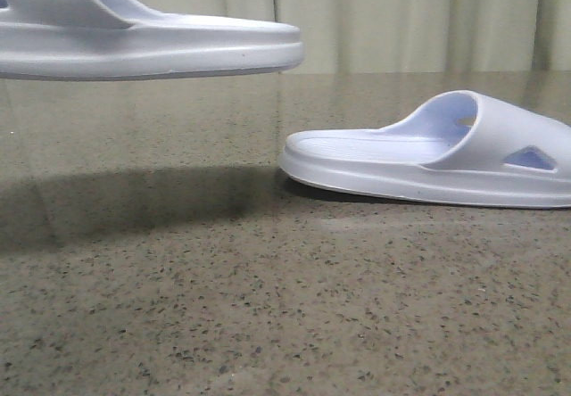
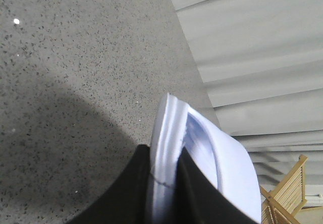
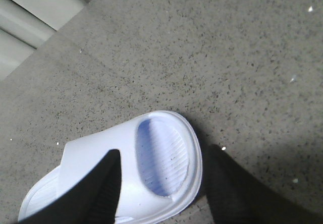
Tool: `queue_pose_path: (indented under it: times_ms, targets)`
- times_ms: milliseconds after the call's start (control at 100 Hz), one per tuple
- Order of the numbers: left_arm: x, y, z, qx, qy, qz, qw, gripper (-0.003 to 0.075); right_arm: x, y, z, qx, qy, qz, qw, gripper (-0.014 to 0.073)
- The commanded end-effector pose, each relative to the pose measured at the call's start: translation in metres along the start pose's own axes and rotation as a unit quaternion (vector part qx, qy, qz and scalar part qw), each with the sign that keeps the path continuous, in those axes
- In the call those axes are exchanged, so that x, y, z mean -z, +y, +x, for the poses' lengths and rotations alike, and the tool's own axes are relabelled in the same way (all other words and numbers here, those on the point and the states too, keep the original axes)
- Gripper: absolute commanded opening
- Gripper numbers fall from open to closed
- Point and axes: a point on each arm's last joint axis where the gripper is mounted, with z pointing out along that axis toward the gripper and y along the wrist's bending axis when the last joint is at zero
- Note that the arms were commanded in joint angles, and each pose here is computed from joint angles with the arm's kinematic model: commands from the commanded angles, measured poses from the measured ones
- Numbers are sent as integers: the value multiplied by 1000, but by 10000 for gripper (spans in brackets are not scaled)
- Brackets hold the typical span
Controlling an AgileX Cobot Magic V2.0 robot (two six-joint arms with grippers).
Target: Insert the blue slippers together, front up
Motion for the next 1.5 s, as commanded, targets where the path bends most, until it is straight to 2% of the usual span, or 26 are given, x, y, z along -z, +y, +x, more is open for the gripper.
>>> queue_pose_path:
  times_ms: [0,520,790,1490]
  targets:
    - [3,-14,-5,9,-16,29,999,16,-6,6,-15,-29,-40,-12,999,318]
    - [3,-14,-5,7,-15,28,999,16,-48,-7,-9,-78,14,39,996,318]
    - [3,-14,-5,7,-15,28,999,16,-60,-11,-4,-81,36,57,994,318]
    - [3,-14,-5,7,-13,28,1000,16,-82,-1,17,-69,82,50,993,318]
